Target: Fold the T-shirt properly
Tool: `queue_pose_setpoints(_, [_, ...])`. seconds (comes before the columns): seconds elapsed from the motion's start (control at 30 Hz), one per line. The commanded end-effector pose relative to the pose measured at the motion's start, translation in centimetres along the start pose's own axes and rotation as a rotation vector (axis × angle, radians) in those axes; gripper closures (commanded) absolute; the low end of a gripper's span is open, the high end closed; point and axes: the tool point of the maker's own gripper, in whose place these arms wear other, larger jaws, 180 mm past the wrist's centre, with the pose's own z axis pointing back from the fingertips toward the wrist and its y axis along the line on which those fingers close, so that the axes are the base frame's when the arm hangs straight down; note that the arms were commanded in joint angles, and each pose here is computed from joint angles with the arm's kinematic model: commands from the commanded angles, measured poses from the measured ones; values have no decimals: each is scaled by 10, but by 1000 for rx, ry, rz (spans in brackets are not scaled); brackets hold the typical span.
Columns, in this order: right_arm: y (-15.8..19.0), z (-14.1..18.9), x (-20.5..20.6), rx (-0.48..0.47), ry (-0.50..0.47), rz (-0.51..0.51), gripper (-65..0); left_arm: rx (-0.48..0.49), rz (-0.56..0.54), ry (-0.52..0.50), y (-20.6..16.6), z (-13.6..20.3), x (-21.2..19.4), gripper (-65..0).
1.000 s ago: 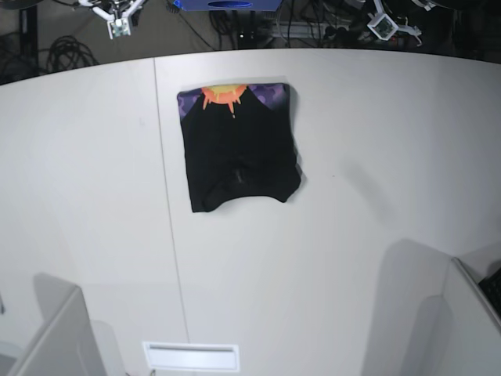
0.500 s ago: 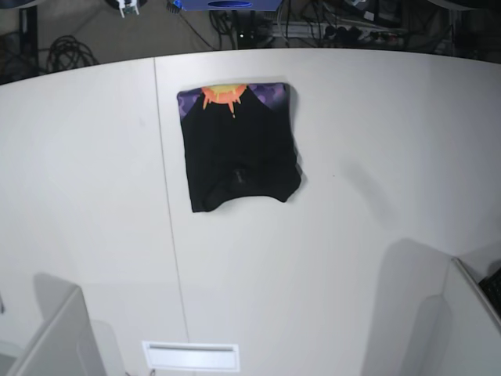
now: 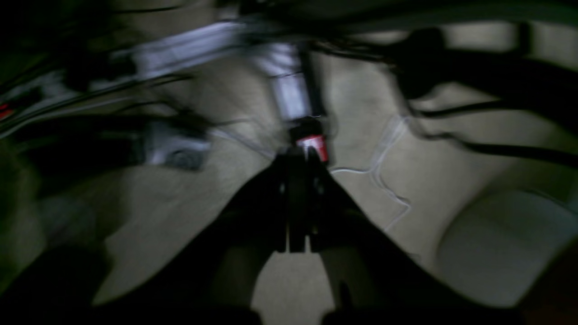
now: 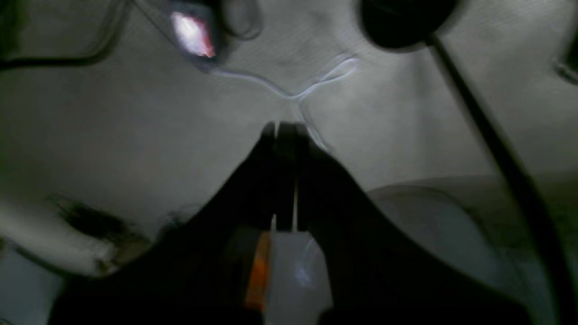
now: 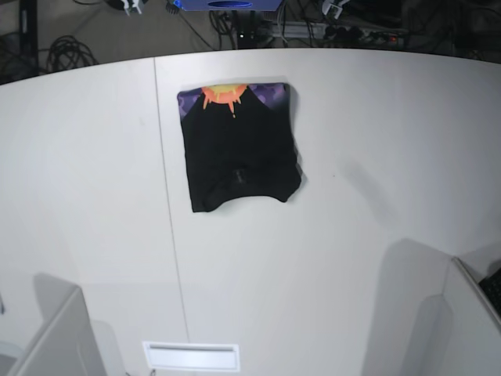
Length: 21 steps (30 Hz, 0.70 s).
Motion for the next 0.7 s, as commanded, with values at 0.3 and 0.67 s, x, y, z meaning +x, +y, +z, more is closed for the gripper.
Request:
queue_pose_setpoints(0.3, [21,-9,44,34,-166,-57,0,110,-33,29,21,-10,18,0])
queue_pose_setpoints(0.67, [67,-17,46,105,-170,-74,0,123,-67,-37,34,-9,43,0])
